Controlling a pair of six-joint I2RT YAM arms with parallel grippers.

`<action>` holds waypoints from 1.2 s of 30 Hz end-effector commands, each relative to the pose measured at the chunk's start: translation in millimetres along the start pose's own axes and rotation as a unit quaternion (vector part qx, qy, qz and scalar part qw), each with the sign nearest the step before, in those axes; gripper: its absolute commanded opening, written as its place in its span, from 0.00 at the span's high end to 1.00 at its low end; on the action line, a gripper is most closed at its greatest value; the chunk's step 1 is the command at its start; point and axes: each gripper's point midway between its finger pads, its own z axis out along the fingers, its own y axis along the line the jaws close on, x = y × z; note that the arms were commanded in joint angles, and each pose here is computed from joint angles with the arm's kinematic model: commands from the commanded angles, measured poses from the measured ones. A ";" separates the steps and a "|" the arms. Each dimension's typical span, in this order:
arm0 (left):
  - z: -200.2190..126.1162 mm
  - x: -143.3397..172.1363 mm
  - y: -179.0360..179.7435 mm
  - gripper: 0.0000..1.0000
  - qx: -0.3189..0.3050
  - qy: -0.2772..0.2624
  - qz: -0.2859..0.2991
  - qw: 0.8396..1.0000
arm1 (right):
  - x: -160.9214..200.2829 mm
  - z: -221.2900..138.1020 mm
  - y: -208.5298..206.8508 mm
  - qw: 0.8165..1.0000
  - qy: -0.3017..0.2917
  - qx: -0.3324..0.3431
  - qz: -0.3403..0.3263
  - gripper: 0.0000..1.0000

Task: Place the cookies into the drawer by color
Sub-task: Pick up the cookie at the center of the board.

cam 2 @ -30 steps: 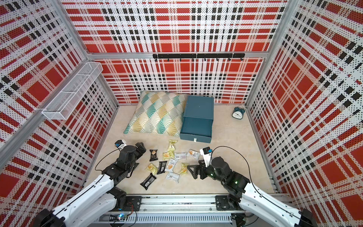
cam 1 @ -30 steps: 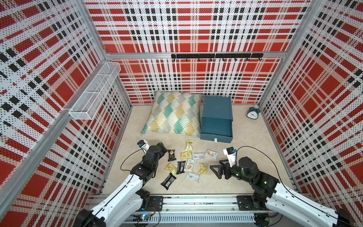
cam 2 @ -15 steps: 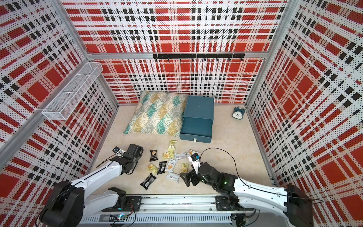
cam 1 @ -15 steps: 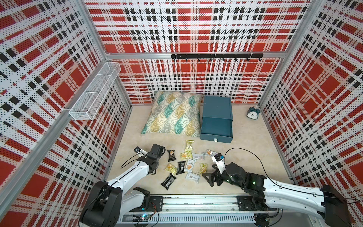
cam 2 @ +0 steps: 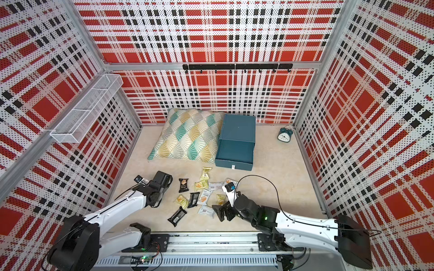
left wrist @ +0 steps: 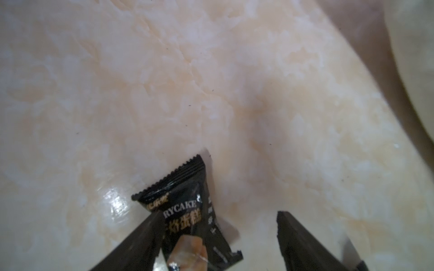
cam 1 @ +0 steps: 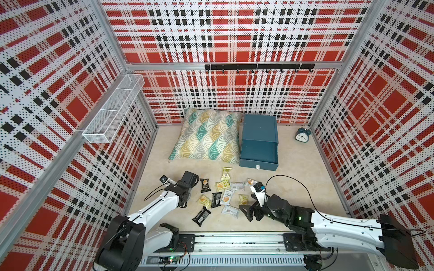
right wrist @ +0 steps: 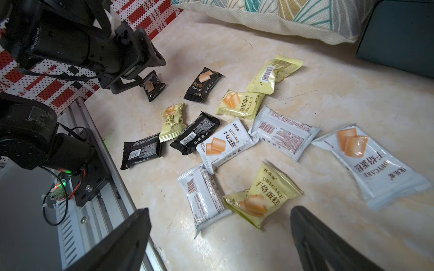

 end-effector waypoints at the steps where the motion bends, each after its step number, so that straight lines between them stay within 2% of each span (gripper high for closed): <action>1: -16.1 -14.1 -1.3 0.16 0.006 -0.018 -0.021 1.000 | -18.6 -3.6 6.0 1.000 -0.030 -0.002 0.001 0.00; 7: -12.9 -12.7 8.6 0.15 -0.005 -0.013 -0.032 0.999 | -20.0 -5.5 5.6 0.999 -0.033 -0.002 0.002 0.00; 20: 31.4 23.1 31.8 0.22 -0.062 0.054 -0.026 0.996 | -19.4 -6.8 5.0 0.999 -0.032 0.000 0.005 0.00; 22: 34.4 26.8 31.6 0.31 -0.064 0.060 -0.023 0.996 | -19.6 -7.5 4.0 0.999 -0.032 0.002 0.005 0.00; 24: 35.7 28.6 29.2 0.49 -0.061 0.063 -0.021 0.996 | -20.1 -7.9 3.7 0.999 -0.033 0.003 0.005 0.00; 27: 33.7 27.3 24.7 0.61 -0.053 0.059 -0.019 0.997 | -19.3 -8.6 2.9 0.999 -0.032 0.005 0.004 0.00; 31: 28.2 25.8 15.1 0.70 -0.036 0.055 -0.013 0.998 | -20.2 -9.3 2.1 0.999 -0.034 0.007 0.004 0.00; 36: 10.4 27.1 -18.5 0.71 0.016 0.050 0.007 0.999 | -29.6 -13.0 -7.3 0.998 -0.046 0.040 0.013 0.00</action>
